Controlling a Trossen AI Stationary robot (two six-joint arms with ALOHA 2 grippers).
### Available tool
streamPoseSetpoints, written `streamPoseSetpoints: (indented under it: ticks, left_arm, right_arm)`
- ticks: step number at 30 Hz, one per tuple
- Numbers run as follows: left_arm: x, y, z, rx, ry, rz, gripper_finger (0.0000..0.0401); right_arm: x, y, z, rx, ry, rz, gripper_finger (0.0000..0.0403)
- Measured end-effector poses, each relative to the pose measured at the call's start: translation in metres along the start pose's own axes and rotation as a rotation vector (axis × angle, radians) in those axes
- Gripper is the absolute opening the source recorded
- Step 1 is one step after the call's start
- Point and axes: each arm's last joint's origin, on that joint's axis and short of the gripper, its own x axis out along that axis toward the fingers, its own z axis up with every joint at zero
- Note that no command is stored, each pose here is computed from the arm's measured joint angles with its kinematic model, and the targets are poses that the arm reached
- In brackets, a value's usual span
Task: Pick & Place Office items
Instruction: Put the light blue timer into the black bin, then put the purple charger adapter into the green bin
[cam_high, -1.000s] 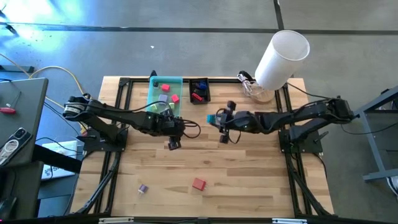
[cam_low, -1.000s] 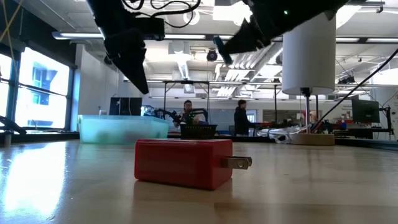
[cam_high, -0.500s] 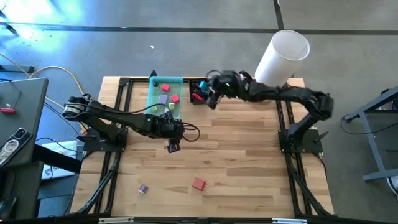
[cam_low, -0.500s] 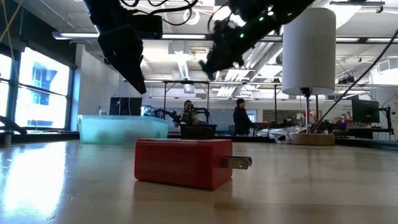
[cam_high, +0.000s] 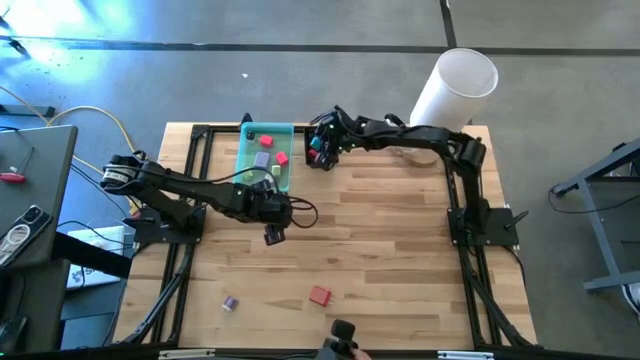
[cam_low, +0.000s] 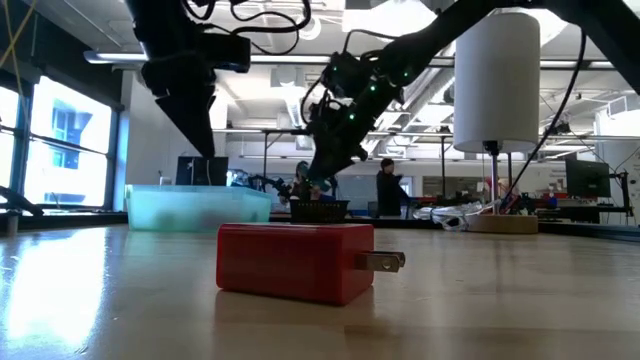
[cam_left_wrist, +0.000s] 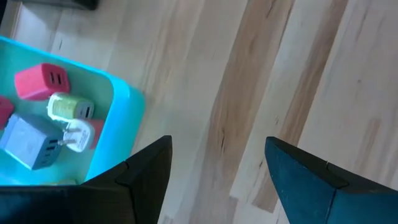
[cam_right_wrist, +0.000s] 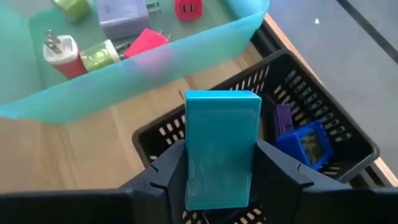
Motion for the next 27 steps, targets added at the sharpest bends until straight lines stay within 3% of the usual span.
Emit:
streamPoseSetpoints:
  ticks: [6, 11, 15, 22, 27]
  left_arm:
    - [0.000, 0.001, -0.002, -0.012, 0.021, 0.009, 0.0249]
    - [0.000, 0.001, -0.002, -0.013, 0.022, 0.009, 0.0249]
    - [0.000, 0.001, -0.002, -0.017, 0.021, 0.009, 0.0249]
    - [0.000, 0.002, -0.005, -0.033, 0.051, 0.019, 0.0249]
    - [-0.007, -0.005, -0.011, 0.005, 0.071, -0.031, 0.0249]
  right_arm:
    - [0.009, -0.010, -0.007, 0.022, 0.034, -0.030, 0.0140]
    - [0.009, -0.018, -0.007, 0.110, 0.036, -0.016, 0.0178]
    - [0.009, -0.020, -0.007, 0.111, 0.036, 0.001, 0.0185]
    - [0.008, -0.007, -0.005, 0.009, 0.020, -0.100, 0.0184]
    - [-0.006, 0.014, 0.003, -0.084, -0.013, -0.103, 0.0184]
